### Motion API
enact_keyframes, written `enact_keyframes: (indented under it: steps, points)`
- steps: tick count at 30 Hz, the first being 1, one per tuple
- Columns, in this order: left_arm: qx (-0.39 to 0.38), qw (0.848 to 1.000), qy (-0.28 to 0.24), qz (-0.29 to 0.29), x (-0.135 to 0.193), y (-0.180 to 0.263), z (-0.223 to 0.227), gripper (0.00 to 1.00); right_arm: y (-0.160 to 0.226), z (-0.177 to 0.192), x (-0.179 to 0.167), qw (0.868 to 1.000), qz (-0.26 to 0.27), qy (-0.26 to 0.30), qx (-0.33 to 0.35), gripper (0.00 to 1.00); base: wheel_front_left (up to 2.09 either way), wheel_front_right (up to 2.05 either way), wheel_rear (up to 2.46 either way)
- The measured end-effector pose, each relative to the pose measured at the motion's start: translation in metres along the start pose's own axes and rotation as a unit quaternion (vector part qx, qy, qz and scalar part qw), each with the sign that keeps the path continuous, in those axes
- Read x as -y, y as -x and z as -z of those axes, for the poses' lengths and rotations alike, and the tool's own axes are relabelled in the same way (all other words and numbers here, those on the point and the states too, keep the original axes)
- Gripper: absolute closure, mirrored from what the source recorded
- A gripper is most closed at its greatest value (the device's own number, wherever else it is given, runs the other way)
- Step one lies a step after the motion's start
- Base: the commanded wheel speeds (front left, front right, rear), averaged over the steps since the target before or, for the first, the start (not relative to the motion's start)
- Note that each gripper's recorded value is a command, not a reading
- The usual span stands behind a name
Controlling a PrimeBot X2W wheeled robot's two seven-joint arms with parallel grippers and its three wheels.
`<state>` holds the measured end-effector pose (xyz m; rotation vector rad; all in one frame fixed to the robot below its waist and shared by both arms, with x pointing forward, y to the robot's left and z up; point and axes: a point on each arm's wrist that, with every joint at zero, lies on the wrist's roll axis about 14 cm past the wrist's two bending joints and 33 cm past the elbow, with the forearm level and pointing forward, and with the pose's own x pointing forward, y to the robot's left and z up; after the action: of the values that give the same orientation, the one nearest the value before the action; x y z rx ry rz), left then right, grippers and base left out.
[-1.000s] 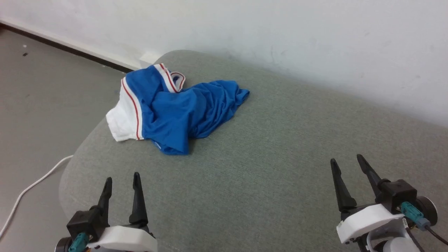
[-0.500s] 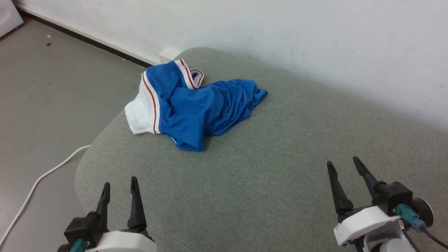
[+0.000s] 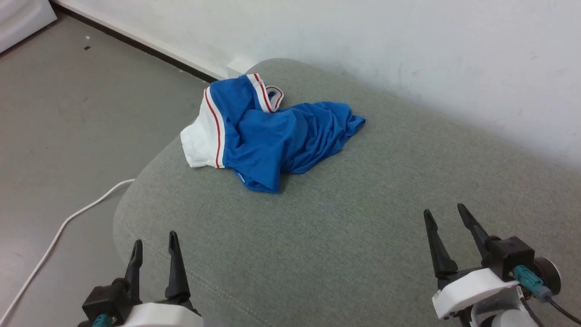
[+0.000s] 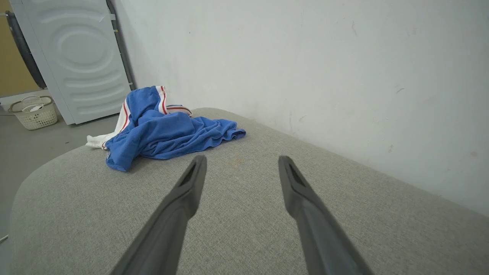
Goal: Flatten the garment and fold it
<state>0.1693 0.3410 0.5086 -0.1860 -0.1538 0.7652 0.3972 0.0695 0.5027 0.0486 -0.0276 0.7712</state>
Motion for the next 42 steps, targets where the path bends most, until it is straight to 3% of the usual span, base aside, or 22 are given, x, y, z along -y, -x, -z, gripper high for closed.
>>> enact_keyframes:
  steps: [14, 17, 24, 29, 34, 38, 42]
  points:
    - [-0.006, 1.0, -0.008, 0.021, 0.007, 0.001, 0.004, 0.0, 0.002, -0.003, 0.005, 1.0, 0.008, 0.002, 0.004, 0.0, 0.0, 0.0, 0.0]
    - [0.024, 0.997, 0.01, 0.072, 0.035, -0.02, -0.022, 0.0, -0.001, -0.006, 0.014, 1.0, 0.017, 0.008, 0.004, 0.0, 0.0, 0.0, 0.0]
    - [0.089, 0.98, -0.029, 0.174, 0.098, -0.087, -0.109, 0.0, -0.016, -0.016, 0.029, 0.999, 0.026, 0.028, 0.009, 0.0, 0.0, 0.0, 0.0]
    - [0.093, 0.975, -0.029, 0.202, 0.139, -0.137, -0.143, 0.0, -0.028, -0.018, 0.044, 0.999, 0.033, 0.033, 0.011, 0.0, 0.0, 0.0, 0.0]
    - [0.023, 0.976, -0.091, 0.197, 0.158, -0.195, -0.129, 0.0, -0.035, -0.01, 0.067, 0.998, 0.043, 0.034, 0.005, 0.0, 0.0, 0.0, 0.0]
    - [-0.076, 0.976, -0.109, 0.173, 0.158, -0.229, -0.081, 0.0, -0.036, 0.004, 0.079, 0.999, 0.048, 0.023, -0.007, 0.0, 0.0, 0.0, 0.0]
    - [-0.193, 0.962, -0.111, 0.156, 0.154, -0.242, -0.017, 0.0, -0.03, 0.015, 0.097, 0.997, 0.071, 0.017, -0.018, 0.0, 0.0, 0.0, 0.0]
